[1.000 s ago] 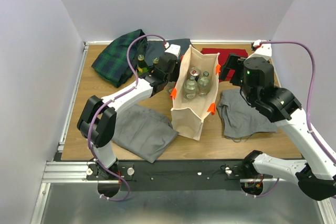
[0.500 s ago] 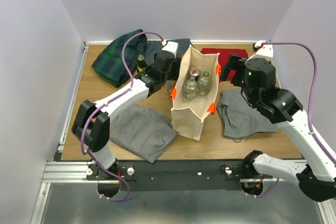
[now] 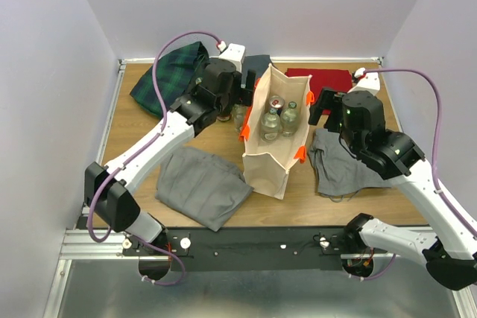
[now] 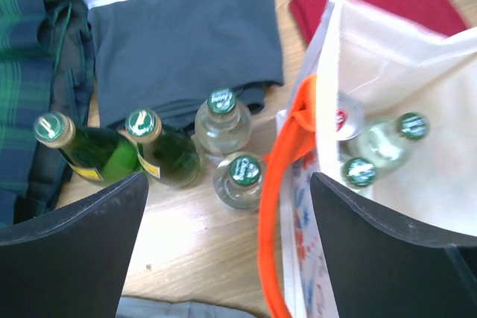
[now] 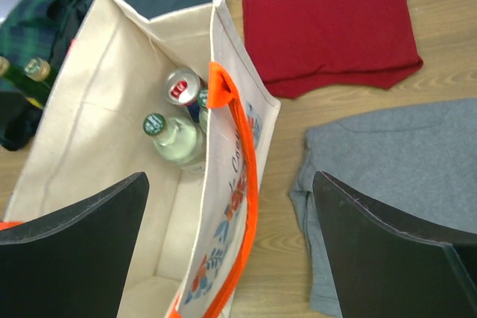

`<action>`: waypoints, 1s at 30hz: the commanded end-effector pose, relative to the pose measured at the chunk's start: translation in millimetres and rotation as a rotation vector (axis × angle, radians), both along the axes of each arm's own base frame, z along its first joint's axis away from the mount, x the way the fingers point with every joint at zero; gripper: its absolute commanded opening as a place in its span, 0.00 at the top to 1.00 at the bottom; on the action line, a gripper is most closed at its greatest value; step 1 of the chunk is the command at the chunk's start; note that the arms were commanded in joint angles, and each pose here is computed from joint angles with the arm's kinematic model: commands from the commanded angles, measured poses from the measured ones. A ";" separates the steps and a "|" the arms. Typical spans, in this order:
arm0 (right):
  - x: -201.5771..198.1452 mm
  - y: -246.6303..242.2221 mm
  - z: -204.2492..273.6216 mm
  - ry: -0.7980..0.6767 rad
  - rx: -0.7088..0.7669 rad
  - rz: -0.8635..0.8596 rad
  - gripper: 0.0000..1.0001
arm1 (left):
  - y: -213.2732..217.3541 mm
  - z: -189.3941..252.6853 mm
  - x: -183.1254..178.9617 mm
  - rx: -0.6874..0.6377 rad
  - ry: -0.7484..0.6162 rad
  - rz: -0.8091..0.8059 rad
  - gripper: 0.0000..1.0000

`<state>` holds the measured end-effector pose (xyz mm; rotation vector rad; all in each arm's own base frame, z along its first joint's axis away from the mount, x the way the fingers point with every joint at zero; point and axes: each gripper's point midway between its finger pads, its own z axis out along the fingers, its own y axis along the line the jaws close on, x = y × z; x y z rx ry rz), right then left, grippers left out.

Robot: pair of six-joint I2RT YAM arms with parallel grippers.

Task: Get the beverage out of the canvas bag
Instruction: Place the drink at the center of the board, then take out the drink from the canvas bag.

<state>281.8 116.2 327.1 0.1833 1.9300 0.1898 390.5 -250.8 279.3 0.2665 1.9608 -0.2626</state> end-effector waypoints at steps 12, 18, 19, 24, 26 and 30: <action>-4.1 -11.1 -36.4 0.081 -0.147 0.000 0.00 | -41.8 59.5 -52.9 -0.111 0.107 -0.345 0.01; -5.5 -19.7 -30.4 0.048 -0.127 -0.047 0.00 | -63.4 59.4 -64.7 -0.100 0.134 -0.438 0.01; -6.3 -22.9 -23.2 0.021 -0.113 -0.060 0.00 | -67.1 60.1 -67.1 -0.094 0.133 -0.453 0.01; -11.6 -33.6 -5.8 -0.040 -0.073 -0.102 0.00 | -84.6 52.2 -75.1 -0.065 0.158 -0.501 0.01; -13.0 -36.7 -3.1 -0.050 -0.069 -0.112 0.00 | -95.9 49.7 -82.4 -0.055 0.168 -0.545 0.01; -13.9 -38.0 -5.1 -0.041 -0.070 -0.122 0.00 | -115.0 45.3 -96.3 -0.037 0.186 -0.617 0.01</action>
